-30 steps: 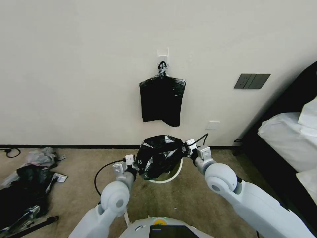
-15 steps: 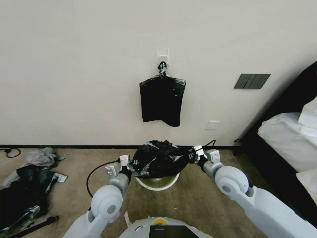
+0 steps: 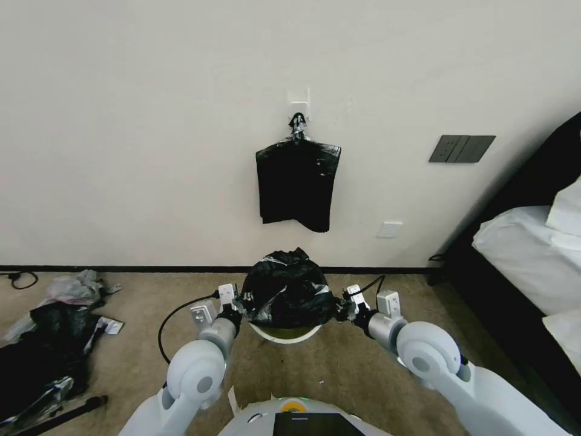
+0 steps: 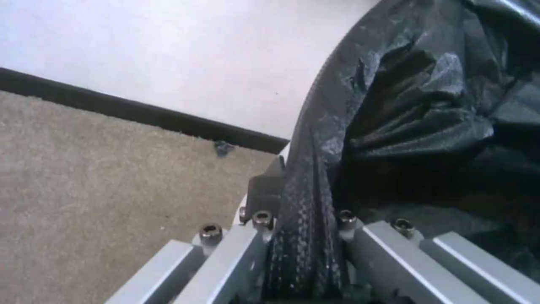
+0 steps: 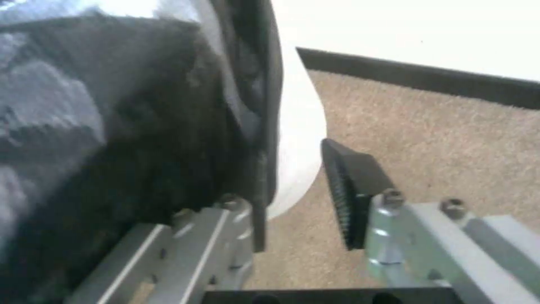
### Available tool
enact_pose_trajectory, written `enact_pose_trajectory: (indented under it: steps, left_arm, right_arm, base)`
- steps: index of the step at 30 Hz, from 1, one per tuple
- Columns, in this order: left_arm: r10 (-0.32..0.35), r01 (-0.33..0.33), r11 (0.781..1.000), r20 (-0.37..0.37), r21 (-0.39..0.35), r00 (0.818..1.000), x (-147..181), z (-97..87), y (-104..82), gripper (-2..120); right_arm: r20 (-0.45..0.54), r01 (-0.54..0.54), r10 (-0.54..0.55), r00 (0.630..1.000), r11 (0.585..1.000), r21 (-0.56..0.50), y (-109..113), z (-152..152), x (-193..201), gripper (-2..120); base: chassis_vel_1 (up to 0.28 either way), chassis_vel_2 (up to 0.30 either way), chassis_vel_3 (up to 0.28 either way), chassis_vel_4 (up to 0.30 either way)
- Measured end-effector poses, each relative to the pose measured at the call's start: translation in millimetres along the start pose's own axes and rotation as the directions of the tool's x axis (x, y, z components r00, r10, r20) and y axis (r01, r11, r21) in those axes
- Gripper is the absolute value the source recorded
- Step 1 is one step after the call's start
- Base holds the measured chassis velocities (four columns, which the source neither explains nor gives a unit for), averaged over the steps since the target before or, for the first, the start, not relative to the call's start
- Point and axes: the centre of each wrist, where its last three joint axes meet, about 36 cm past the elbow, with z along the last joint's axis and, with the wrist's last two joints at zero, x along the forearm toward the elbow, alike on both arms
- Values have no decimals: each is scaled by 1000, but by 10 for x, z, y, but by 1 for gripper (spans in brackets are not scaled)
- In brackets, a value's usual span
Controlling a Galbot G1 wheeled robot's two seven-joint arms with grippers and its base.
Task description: Place a trash bag onto the trash bin.
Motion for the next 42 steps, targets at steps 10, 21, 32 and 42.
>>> enact_pose_trajectory:
  steps: [10,21,32,42]
  left_arm:
    - [-14,14,1000,8,-10,1000,-32,-52,63,1]
    - [-7,6,998,-8,-64,1000,-72,-114,122,1]
    - [87,-96,971,-52,-218,995,137,-92,97,1]
    - [102,-117,957,-68,-266,992,179,-82,77,1]
  right_arm:
    - [148,-130,120,982,990,56,-134,-158,356,68]
    - [384,-88,-24,923,958,272,-8,-359,808,100]
    - [382,9,-249,890,847,532,-14,-498,448,100]
    - [330,-37,-253,910,742,670,-187,-345,180,100]
  base:
    - [0,0,0,0]
    - [0,0,0,0]
    - [0,0,0,0]
    - [0,0,0,0]
